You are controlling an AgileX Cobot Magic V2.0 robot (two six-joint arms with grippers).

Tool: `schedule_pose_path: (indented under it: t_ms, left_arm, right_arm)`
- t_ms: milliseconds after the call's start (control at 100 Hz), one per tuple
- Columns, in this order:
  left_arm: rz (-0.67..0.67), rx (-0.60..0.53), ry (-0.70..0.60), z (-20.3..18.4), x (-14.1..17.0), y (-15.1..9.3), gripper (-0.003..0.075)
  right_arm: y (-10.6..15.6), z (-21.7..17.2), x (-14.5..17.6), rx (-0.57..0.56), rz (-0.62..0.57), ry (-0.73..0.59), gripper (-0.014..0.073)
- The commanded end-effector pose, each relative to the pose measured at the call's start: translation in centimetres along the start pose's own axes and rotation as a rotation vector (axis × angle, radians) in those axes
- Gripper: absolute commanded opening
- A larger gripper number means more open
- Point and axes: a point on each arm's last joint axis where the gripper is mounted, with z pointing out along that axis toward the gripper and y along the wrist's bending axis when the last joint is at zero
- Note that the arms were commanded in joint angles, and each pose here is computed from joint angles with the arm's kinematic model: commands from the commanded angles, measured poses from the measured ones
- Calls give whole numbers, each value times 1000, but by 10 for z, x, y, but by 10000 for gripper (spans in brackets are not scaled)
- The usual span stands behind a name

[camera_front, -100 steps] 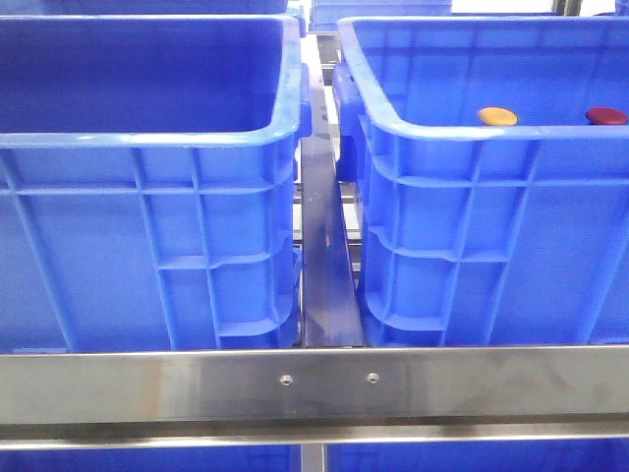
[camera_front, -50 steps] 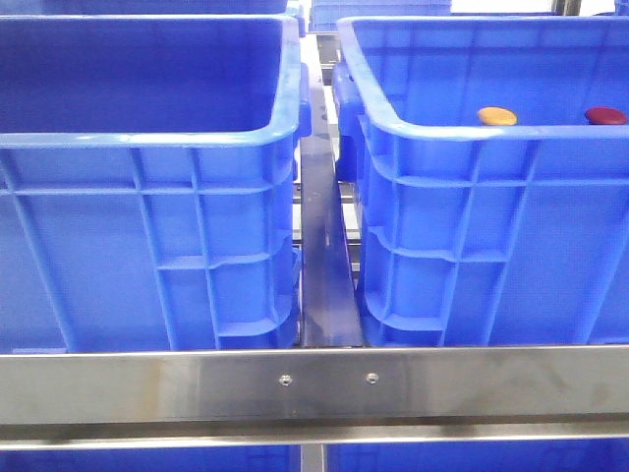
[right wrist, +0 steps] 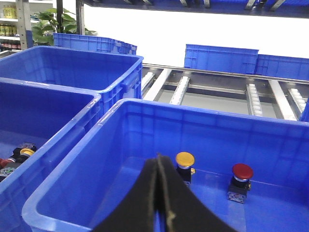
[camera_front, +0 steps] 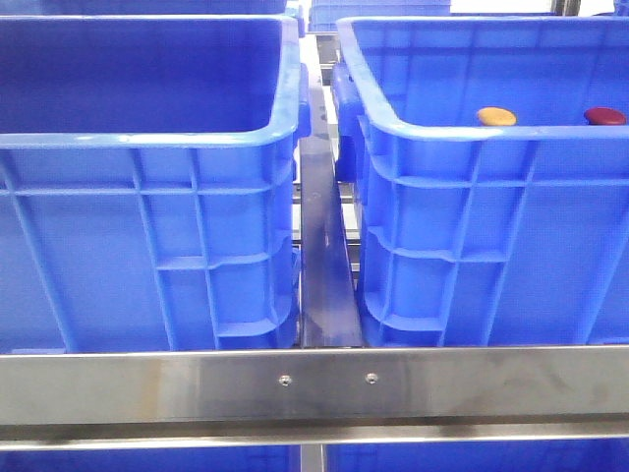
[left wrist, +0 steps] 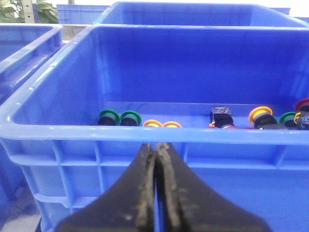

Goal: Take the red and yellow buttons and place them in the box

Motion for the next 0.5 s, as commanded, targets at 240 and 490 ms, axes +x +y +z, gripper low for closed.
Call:
schedule_pose_path:
  t_ms: [240, 490]
  left_arm:
    - [-3, -7, -86, 0, 6, 1, -20]
    - [-3, -7, -86, 0, 6, 1, -20]
  right_arm:
    - [-2, 0, -10, 21, 21, -44, -57]
    - [-2, 0, -10, 21, 21, -44, -57]
